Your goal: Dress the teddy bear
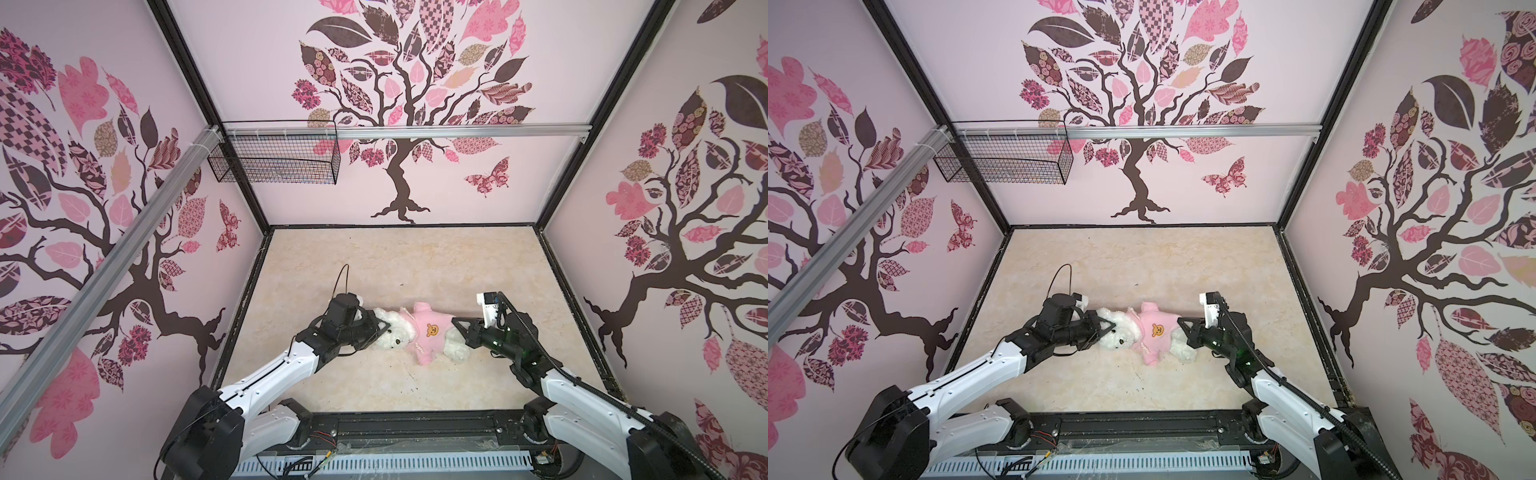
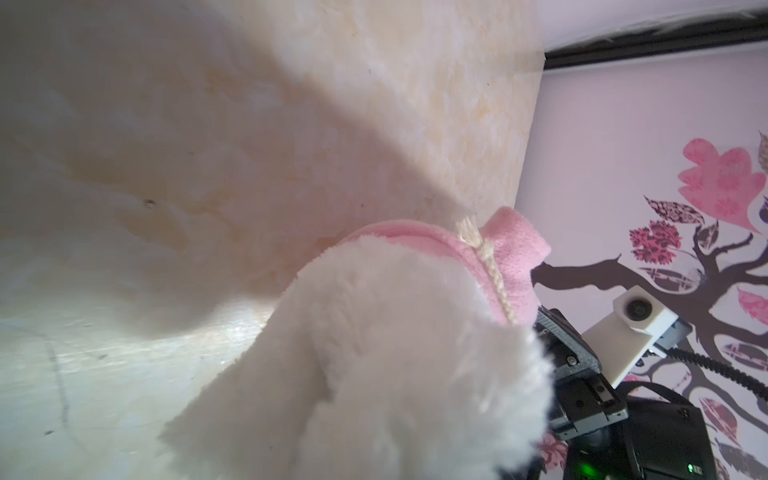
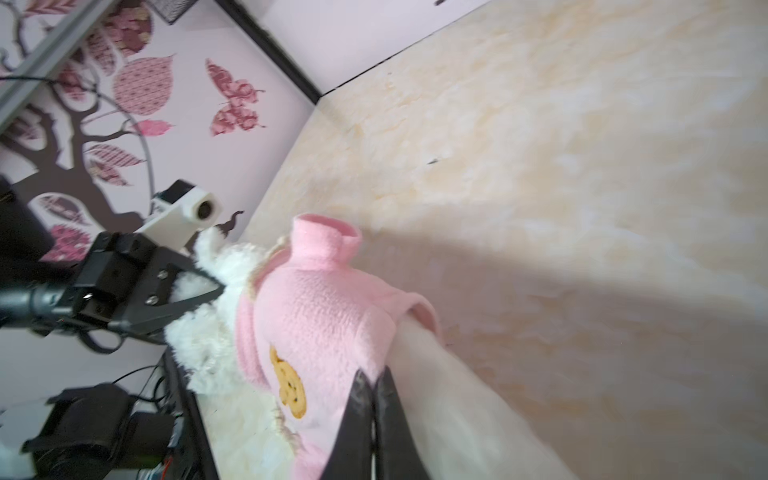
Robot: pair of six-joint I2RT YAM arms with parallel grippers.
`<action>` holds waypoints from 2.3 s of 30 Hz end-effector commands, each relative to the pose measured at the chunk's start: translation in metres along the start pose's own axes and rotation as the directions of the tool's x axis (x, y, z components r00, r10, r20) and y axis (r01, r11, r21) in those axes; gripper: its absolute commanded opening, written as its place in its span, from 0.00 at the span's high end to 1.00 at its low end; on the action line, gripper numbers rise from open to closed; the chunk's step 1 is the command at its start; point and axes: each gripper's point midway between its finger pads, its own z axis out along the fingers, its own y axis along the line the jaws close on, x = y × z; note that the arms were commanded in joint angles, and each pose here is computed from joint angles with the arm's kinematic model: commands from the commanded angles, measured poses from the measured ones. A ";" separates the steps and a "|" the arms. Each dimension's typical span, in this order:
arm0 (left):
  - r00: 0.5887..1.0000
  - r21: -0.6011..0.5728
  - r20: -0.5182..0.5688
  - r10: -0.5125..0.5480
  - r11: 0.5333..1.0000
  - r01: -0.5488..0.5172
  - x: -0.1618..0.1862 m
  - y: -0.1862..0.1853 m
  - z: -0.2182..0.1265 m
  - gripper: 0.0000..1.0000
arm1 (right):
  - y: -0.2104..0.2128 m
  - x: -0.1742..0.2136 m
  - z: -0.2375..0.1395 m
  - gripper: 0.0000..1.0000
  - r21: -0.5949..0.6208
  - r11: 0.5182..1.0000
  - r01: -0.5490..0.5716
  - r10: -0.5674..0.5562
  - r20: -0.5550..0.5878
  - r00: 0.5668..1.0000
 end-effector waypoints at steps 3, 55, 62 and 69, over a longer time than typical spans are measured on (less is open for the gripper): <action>0.983 -0.154 0.175 -0.057 0.984 0.085 -0.032 0.048 -0.010 1.00 | -0.035 -0.023 0.001 1.00 0.178 0.983 -0.053 0.045 0.050 0.998; -0.229 -0.031 0.036 0.973 -0.228 -0.973 0.073 -0.093 0.011 0.15 | -0.019 0.007 0.116 0.66 -0.069 0.979 -0.192 0.157 -0.348 0.924; -0.521 -0.014 -0.004 0.853 -0.521 -0.853 0.075 -0.097 0.064 0.11 | -0.026 0.002 0.114 0.66 -0.110 0.944 -0.310 0.260 -0.329 0.908; -0.668 -0.079 -0.038 0.743 -0.669 -0.739 0.065 -0.099 0.117 0.10 | -0.032 0.003 0.115 0.67 -0.108 0.933 -0.344 0.292 -0.331 0.897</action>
